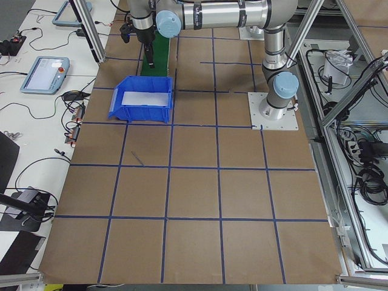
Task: Transport two buttons from left to right
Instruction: 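Lower the right gripper and grasp the red button, then lift the red button and carry it over the far blue bin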
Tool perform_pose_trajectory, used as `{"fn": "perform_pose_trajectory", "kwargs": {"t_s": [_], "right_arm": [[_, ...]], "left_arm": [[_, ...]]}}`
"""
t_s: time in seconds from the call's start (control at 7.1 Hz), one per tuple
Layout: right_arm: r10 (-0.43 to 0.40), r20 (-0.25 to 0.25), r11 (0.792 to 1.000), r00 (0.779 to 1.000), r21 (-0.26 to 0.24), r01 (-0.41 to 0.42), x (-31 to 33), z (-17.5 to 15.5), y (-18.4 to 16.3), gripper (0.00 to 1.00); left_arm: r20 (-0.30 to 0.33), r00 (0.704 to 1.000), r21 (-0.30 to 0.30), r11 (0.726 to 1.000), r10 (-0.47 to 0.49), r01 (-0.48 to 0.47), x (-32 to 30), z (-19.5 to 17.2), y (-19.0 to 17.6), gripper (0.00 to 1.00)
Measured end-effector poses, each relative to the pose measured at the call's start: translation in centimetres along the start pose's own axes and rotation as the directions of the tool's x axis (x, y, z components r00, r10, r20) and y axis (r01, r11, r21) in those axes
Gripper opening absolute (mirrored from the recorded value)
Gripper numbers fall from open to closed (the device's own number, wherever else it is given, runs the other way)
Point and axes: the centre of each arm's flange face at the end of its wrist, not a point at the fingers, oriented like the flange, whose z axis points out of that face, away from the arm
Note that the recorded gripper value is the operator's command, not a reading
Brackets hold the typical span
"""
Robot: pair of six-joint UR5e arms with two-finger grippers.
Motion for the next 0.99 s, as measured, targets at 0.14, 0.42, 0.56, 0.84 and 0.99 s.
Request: {"fn": "perform_pose_trajectory", "kwargs": {"t_s": [0.14,0.42,0.56,0.84,0.99], "right_arm": [[-0.023,0.001,1.0,1.0,0.0,0.023,0.7,-0.1,-0.2,0.08],[-0.049,0.009,0.999,0.999,0.01,0.049,2.7,-1.1,-1.1,0.08],[-0.083,0.009,0.996,0.996,0.013,0.083,5.4,-2.5,-2.3,0.08],[-0.189,0.007,0.982,0.982,-0.019,0.189,13.8,-6.9,-4.2,0.07],[-0.237,0.008,0.971,0.972,-0.027,0.237,18.4,-9.1,-4.4,0.07]], "left_arm": [[0.001,1.0,-0.004,1.0,0.0,0.0,0.0,0.1,0.0,1.0],[-0.003,1.0,-0.01,1.0,-0.003,0.003,0.0,0.4,0.0,1.0],[-0.005,1.0,-0.008,1.0,0.004,-0.004,0.0,0.4,0.0,1.0],[0.0,1.0,-0.003,1.0,0.026,-0.026,-0.2,0.6,-0.3,1.0],[0.002,1.0,-0.002,1.0,0.029,-0.029,-0.3,0.6,-0.3,1.0]]}}
